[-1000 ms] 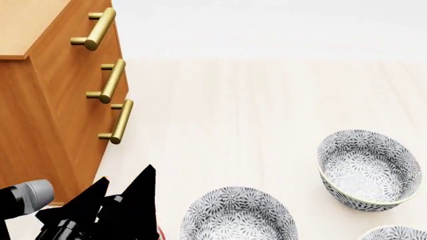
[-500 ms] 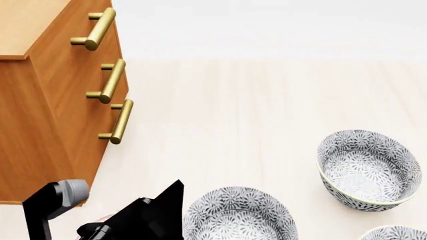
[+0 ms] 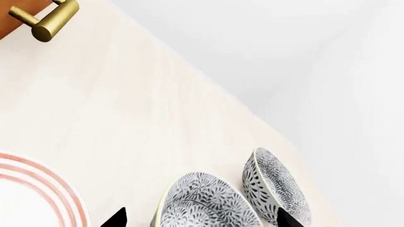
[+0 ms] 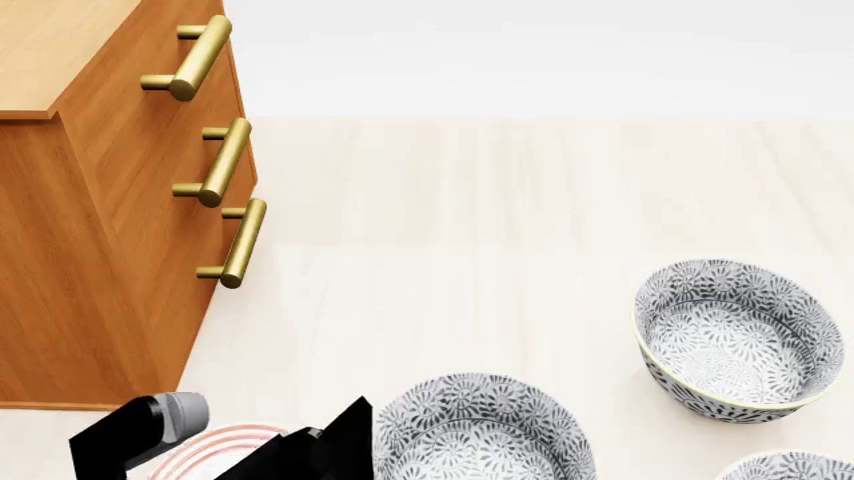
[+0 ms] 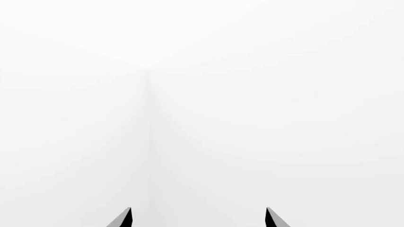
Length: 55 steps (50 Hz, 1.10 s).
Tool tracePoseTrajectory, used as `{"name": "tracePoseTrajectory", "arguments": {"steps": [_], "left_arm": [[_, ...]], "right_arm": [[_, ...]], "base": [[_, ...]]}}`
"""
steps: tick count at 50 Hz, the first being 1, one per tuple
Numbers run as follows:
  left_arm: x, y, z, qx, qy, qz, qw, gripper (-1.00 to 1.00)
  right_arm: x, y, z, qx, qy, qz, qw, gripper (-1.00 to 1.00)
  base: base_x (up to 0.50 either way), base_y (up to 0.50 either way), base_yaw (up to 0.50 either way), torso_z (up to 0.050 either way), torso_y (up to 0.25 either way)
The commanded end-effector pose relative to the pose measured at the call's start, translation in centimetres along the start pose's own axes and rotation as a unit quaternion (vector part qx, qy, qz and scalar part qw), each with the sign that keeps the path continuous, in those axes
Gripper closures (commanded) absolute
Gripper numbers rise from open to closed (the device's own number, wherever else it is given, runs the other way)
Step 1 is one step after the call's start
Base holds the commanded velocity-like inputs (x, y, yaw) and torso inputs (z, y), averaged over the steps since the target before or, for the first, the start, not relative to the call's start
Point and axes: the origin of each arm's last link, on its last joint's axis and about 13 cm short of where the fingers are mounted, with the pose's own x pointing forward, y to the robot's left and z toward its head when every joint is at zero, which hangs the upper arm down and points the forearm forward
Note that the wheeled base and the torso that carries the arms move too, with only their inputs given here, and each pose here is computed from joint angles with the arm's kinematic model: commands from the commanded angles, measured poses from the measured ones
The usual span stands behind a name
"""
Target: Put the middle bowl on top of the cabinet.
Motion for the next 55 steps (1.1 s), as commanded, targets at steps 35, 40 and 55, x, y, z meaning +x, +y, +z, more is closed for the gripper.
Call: {"name": "tracePoseTrajectory", "arguments": {"steps": [35, 40, 55], "left_arm": [[0.5, -0.2, -1.9, 0.017, 0.057, 0.011, 0.998, -1.0], [0.9, -0.1, -1.9, 0.015, 0.063, 0.014, 0.998, -1.0], [1.4, -0.1, -2.3, 0.021, 0.079, 0.004, 0.997, -1.0]], "right_arm": [[0.1, 0.3, 0.4, 0.001, -0.005, 0.0, 1.0, -1.0], [0.2, 0.2, 0.5, 0.001, -0.007, -0.001, 1.0, -1.0], [0.2, 0.2, 0.5, 0.002, -0.009, -0.002, 1.0, -1.0]], "base": [[0.0, 0.0, 0.0, 0.0, 0.0], [0.0, 0.0, 0.0, 0.0, 0.0], [0.0, 0.0, 0.0, 0.0, 0.0]]}}
